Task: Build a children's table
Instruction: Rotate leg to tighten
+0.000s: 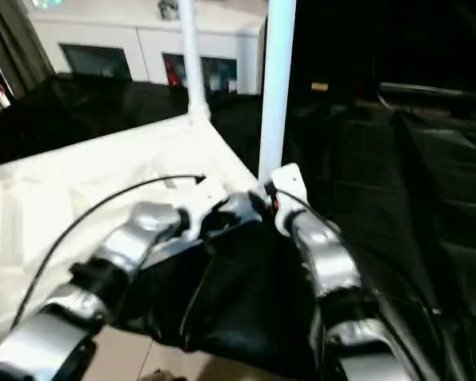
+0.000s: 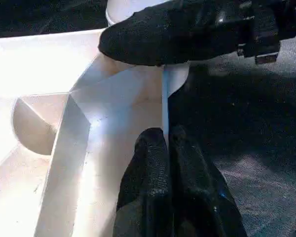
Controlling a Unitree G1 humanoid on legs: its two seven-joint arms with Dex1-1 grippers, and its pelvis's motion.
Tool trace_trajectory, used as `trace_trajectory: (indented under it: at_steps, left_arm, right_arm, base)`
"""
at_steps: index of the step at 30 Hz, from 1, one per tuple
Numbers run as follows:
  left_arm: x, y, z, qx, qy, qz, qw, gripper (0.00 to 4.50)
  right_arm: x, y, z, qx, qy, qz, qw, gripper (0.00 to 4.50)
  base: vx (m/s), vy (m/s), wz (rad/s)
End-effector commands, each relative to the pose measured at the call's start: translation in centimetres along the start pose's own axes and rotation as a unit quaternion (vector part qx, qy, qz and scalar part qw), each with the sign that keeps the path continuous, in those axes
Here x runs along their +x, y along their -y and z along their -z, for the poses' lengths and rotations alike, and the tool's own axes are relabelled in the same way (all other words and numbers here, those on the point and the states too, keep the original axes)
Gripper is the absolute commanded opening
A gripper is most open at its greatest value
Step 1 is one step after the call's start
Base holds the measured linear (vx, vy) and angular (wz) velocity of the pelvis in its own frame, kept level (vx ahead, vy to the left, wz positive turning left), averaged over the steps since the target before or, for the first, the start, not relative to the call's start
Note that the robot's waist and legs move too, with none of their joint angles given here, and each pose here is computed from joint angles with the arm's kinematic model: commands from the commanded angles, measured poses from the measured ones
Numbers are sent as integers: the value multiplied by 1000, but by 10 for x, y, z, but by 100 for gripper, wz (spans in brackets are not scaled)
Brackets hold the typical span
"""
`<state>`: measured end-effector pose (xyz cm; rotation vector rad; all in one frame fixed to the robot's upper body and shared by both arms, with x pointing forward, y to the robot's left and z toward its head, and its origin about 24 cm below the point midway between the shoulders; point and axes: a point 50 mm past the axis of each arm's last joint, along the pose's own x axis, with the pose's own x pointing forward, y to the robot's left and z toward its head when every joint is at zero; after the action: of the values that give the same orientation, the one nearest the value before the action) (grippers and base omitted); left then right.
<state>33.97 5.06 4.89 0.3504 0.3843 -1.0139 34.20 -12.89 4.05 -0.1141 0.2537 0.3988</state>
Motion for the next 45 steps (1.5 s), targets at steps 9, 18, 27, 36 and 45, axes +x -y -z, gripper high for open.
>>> trace_trajectory:
  at_steps: [9,18,27,36,45]
  left_arm:
    - [-1,6,-15,39,40,43,998,0]
    - [-27,3,-5,68,43,126,989,0]
    - [-53,2,5,89,37,195,976,0]
    - [-60,3,8,89,35,210,973,0]
    - [-58,4,9,88,32,204,975,0]
  right_arm:
    - [3,-8,0,-2,0,-65,998,393]
    - [-28,8,-5,-84,1,-228,970,393]
    - [-55,9,-8,-112,-1,-349,930,393]
    - [-59,7,-6,-121,-13,-372,920,326]
    - [-60,3,-3,-116,-16,-378,918,272]
  base:
    - [0,0,0]
    - [0,0,0]
    - [0,0,0]
    - [0,0,0]
    - [0,0,0]
